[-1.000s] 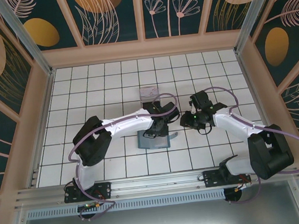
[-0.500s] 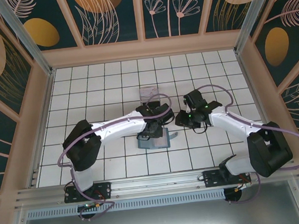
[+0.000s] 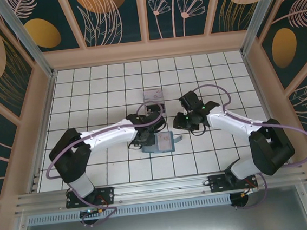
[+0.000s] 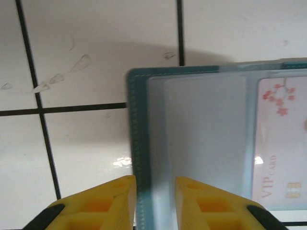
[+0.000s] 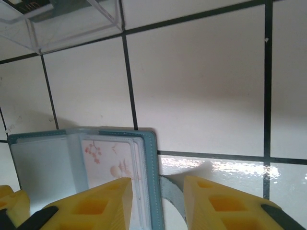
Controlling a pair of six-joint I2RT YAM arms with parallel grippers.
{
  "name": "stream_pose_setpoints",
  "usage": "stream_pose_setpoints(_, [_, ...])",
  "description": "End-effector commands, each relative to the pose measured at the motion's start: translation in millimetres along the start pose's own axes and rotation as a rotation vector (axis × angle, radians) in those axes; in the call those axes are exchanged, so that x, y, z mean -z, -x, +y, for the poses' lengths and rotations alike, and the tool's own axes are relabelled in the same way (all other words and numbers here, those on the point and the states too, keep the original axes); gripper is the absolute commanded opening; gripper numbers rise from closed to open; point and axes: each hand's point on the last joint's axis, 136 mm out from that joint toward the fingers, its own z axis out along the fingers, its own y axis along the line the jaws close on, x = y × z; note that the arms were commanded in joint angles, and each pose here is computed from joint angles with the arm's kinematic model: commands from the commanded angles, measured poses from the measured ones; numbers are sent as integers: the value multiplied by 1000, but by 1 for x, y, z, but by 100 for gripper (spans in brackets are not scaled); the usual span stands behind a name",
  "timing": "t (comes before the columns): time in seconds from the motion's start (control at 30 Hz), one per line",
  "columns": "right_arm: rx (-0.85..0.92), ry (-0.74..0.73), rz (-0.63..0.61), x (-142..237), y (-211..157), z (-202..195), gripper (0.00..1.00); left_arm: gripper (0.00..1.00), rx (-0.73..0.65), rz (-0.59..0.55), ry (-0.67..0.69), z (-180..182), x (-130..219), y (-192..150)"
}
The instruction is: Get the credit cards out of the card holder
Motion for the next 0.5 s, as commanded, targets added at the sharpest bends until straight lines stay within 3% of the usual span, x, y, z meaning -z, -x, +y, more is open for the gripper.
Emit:
stream_pose_setpoints(0.0, [-9,-30,-2,2,2,5,34,30,44,-32,-97,-1,8,9])
stream_pose_setpoints(0.2, [20,-24,38,-7,-8,19,33,31,70,-76,-250,-14,27,22])
stream_pose_setpoints(0.47, [32,-25,102,-25,-31,20,30,26,72,-31,-508,-72,34,29])
